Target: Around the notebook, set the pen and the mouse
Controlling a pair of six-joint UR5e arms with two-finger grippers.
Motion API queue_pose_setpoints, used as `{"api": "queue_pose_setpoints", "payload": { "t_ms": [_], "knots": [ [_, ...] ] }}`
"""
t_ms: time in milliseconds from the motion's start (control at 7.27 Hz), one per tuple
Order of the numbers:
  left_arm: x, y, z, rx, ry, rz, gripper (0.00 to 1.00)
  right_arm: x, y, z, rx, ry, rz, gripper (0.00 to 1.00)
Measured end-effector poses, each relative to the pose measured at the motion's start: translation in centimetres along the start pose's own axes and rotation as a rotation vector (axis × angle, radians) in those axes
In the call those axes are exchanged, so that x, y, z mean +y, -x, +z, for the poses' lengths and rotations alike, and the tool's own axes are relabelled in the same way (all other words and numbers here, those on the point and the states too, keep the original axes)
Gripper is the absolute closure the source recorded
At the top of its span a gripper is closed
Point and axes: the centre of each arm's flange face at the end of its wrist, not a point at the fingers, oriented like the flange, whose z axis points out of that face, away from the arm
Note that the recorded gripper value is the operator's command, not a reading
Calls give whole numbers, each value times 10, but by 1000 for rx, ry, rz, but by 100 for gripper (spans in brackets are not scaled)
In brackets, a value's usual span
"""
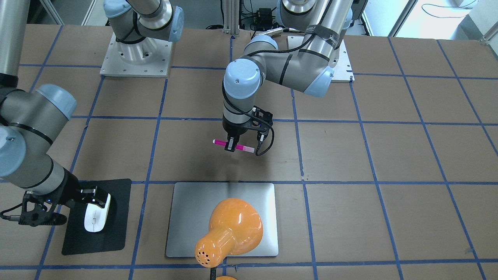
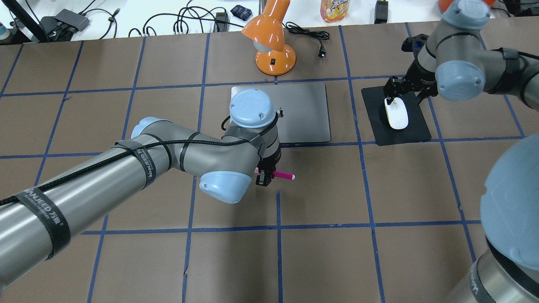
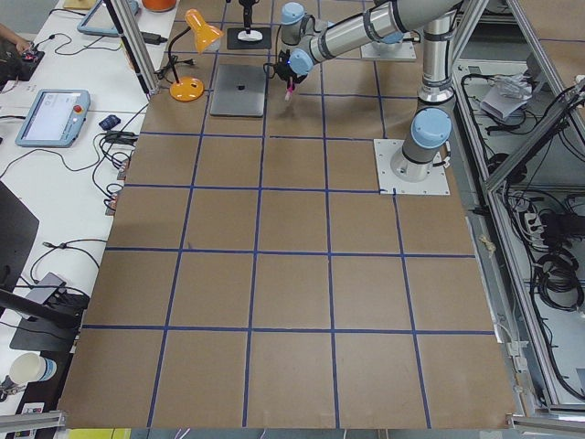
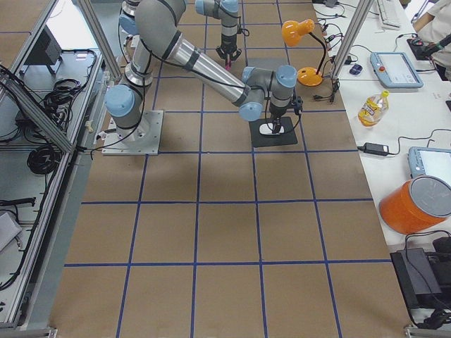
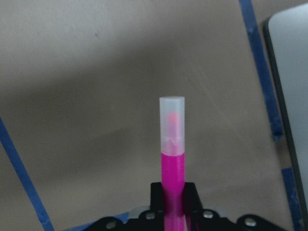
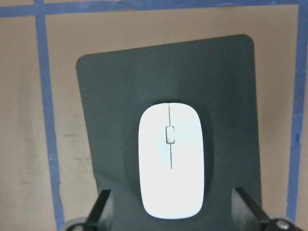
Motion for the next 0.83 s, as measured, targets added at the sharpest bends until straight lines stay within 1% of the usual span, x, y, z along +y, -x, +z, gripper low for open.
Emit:
{"api": "queue_pose_setpoints", "payload": {
  "t_ms": [275, 412, 550, 688, 825],
  "knots": [
    [13, -16, 15, -9, -3, -33, 100, 14, 12, -82, -5, 24, 27, 12],
    [15, -21, 27, -24, -7, -44, 100, 23, 29, -121, -4, 39, 57, 10],
    [16, -22, 36, -38, -11, -50, 29, 34, 53, -155, 1, 50, 99, 9],
    [16, -22, 42, -47, -14, -53, 0, 48, 78, -185, 3, 60, 142, 9],
    [14, -23, 40, -38, -35, -46, 0, 67, 101, -211, 3, 61, 182, 9]
  ]
}}
